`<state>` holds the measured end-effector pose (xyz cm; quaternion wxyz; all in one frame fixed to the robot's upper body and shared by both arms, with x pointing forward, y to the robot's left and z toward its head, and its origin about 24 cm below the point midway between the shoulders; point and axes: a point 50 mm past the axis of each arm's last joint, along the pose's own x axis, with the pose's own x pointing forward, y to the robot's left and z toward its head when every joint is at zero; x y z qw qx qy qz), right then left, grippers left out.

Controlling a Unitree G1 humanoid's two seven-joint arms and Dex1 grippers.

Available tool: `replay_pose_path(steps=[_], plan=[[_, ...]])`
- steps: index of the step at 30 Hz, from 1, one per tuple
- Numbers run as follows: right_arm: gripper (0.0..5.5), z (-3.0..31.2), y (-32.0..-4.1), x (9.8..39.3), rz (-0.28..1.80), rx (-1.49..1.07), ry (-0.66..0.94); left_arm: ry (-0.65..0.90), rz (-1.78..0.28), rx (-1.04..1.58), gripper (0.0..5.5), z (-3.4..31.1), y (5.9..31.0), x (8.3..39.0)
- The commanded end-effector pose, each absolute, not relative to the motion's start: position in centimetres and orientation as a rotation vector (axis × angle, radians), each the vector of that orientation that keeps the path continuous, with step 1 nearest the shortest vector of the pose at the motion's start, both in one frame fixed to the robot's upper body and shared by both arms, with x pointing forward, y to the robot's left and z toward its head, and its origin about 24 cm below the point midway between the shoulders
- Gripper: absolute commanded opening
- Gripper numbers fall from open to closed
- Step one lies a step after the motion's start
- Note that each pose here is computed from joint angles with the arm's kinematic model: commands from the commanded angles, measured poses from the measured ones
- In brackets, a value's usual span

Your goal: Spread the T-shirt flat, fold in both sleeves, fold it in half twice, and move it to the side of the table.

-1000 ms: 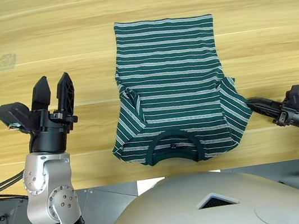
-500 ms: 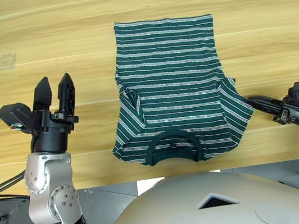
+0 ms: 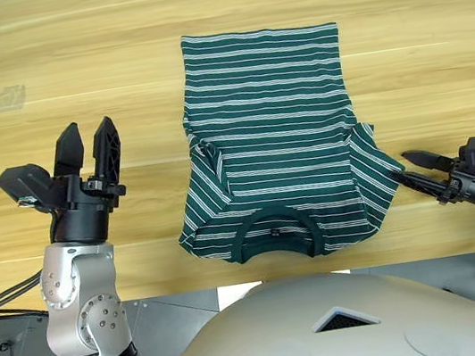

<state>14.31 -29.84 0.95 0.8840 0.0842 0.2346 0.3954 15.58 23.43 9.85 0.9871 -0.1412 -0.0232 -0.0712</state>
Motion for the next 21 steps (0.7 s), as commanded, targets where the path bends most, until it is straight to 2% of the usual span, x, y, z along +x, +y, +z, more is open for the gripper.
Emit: replay_pose_path(steps=[1,16,19,21], plan=[[3.73,0.59,-30.21,14.08,0.818,0.134,0.536,-0.041,-0.132,-0.270,3.07,9.67,23.65,15.51],[3.73,0.61,-30.11,14.50,0.827,0.119,0.513,-0.040,-0.135,-0.269,3.07,9.51,23.53,15.66],[3.58,0.67,-30.11,14.63,0.819,0.112,0.502,-0.040,-0.138,-0.269,3.07,9.53,23.49,15.69],[3.18,0.68,-30.07,14.57,0.825,0.115,0.504,-0.040,-0.140,-0.269,3.07,9.54,23.46,15.69]])
